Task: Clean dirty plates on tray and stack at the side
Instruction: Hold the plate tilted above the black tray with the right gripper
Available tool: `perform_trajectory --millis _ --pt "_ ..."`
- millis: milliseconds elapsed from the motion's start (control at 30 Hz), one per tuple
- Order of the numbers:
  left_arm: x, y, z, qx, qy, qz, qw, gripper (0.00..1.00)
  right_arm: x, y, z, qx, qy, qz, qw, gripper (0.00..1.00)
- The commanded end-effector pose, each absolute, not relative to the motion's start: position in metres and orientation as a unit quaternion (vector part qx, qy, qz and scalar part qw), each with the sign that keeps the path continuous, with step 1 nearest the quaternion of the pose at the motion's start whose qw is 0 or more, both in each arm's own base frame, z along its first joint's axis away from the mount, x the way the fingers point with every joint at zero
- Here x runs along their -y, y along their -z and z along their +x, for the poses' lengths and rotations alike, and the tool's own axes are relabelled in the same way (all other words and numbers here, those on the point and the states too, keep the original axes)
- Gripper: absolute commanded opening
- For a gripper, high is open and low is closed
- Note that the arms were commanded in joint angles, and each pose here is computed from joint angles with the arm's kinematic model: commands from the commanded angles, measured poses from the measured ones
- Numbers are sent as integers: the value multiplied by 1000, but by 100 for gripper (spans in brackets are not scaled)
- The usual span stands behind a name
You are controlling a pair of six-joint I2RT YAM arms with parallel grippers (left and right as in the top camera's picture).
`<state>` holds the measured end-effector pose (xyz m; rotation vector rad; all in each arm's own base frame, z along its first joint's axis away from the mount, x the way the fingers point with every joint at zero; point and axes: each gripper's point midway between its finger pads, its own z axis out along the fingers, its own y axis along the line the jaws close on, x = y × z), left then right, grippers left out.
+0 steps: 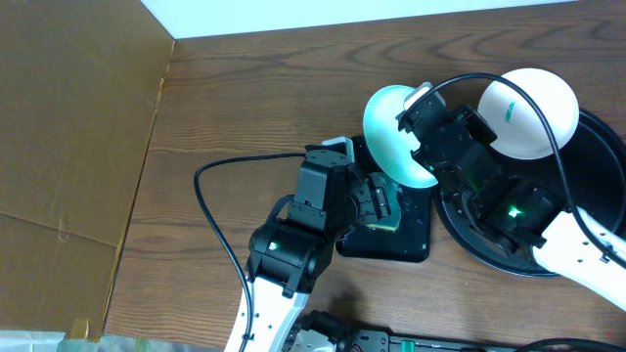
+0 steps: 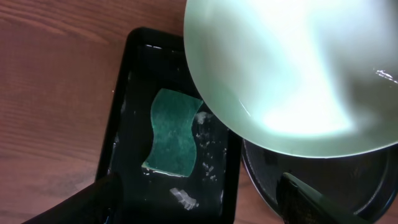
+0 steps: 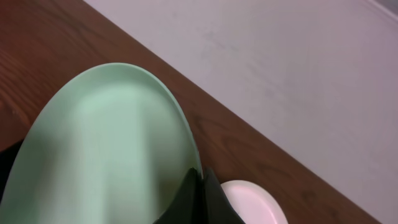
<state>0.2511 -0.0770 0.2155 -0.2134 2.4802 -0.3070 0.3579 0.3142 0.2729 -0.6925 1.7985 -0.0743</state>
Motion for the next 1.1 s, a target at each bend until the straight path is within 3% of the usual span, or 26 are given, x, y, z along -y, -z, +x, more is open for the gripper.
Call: perform_trajectory --millis 0,733,1067 --pt "77 -223 253 -938 119 -74 318 79 -313 -292 358 -748 48 -306 587 1" --pt "77 -223 253 -938 119 -74 318 79 -325 -296 350 -723 68 -350 592 1" --pt "77 -223 253 -938 119 -74 318 79 -328 -304 340 -689 135 -388 597 1"
